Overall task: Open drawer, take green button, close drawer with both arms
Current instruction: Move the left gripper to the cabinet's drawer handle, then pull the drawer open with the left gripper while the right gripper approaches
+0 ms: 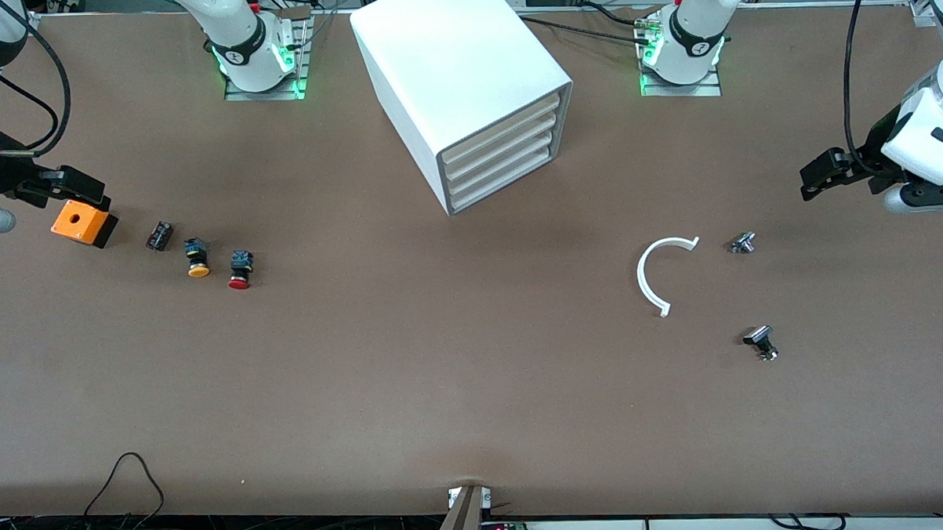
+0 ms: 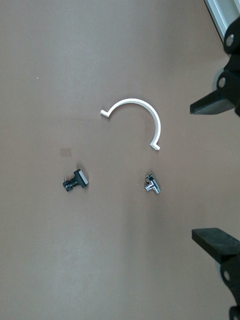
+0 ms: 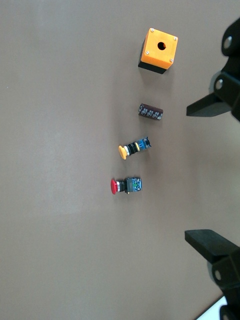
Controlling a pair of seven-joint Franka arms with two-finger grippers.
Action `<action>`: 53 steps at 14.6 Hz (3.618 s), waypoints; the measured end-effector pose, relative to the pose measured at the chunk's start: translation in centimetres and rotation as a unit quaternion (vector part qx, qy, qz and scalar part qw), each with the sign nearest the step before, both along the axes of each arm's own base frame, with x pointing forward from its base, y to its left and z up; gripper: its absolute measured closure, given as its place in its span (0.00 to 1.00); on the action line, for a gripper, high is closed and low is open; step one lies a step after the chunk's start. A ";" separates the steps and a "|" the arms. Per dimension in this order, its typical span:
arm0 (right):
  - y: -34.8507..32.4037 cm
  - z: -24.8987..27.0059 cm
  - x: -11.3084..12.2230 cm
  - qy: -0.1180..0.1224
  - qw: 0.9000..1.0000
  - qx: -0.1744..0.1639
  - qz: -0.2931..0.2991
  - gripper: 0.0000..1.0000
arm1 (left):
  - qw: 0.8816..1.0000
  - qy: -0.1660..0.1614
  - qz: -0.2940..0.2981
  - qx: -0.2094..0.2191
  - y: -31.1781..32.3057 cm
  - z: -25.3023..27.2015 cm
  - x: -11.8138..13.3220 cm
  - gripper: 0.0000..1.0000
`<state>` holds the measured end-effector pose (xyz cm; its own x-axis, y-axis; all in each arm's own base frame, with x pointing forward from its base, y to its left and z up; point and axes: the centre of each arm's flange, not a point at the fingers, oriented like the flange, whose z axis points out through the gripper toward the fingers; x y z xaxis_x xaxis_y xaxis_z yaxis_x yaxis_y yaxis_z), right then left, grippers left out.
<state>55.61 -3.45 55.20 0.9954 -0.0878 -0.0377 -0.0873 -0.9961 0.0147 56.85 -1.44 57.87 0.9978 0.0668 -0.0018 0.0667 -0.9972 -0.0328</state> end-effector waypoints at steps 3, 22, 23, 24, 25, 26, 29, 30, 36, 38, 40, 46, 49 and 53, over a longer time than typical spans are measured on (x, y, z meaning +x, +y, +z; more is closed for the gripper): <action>-0.3 -0.2 0.1 0.002 1.000 0.001 0.025 0.00 | 1.000 0.000 -0.001 0.000 0.0 0.0 0.0 0.00; -1.0 -0.5 1.0 -0.002 0.999 -0.001 0.032 0.00 | 0.995 0.091 -0.032 0.000 -3.3 -6.9 1.1 0.00; -1.0 -0.7 1.2 0.000 0.999 -0.001 0.033 0.00 | 0.993 0.112 -0.036 -0.001 -3.7 -8.7 1.3 0.00; -1.0 -1.0 1.4 0.002 0.999 -0.001 0.035 0.00 | 0.990 0.135 -0.041 -0.008 -4.5 -10.6 1.4 0.00; -1.0 -1.4 1.6 0.003 0.999 -0.002 0.036 0.00 | 0.986 0.161 -0.047 -0.025 -5.8 -12.9 1.4 0.00; -0.9 -1.8 1.8 0.005 0.999 -0.002 0.037 0.00 | 0.979 0.189 -0.051 -0.052 -7.5 -15.4 1.2 0.00; -0.4 -3.4 2.5 0.016 0.999 -0.002 0.043 0.00 | 0.943 0.281 -0.026 -0.176 -12.1 -23.9 -0.5 0.00; -0.2 -3.9 2.8 0.018 0.999 -0.003 0.045 0.00 | 0.927 0.303 -0.009 -0.219 -13.4 -26.6 -1.4 0.00; 1.5 -3.3 4.4 0.005 0.998 -0.001 0.067 0.00 | 0.863 0.351 -0.061 -0.358 -22.3 -35.5 -9.2 0.00; 4.1 -3.3 4.4 0.005 0.996 0.001 0.089 0.00 | 0.859 0.338 -0.079 -0.376 -23.6 -37.7 -11.1 0.00; 7.3 -3.7 4.4 0.007 0.994 0.002 0.112 0.00 | 0.855 0.337 -0.093 -0.384 -24.1 -38.9 -12.0 0.00; 12.1 -7.5 5.6 0.019 0.989 0.008 0.148 0.00 | 0.844 0.312 -0.137 -0.414 -27.6 -41.3 -14.8 0.05; 17.8 -8.6 5.3 0.025 0.981 0.005 0.190 0.00 | 0.850 0.303 -0.144 -0.407 -29.5 -42.3 -16.1 0.25; 23.5 -7.8 5.1 0.005 0.972 0.004 0.233 0.00 | 0.845 0.304 -0.152 -0.414 -30.2 -42.0 -16.3 0.65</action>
<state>60.69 20.00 47.40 0.9263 0.3739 -0.0466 0.3746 -0.9272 0.0057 40.54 -31.62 15.88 0.7669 -0.4669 -0.4402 0.0255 -0.6633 0.7479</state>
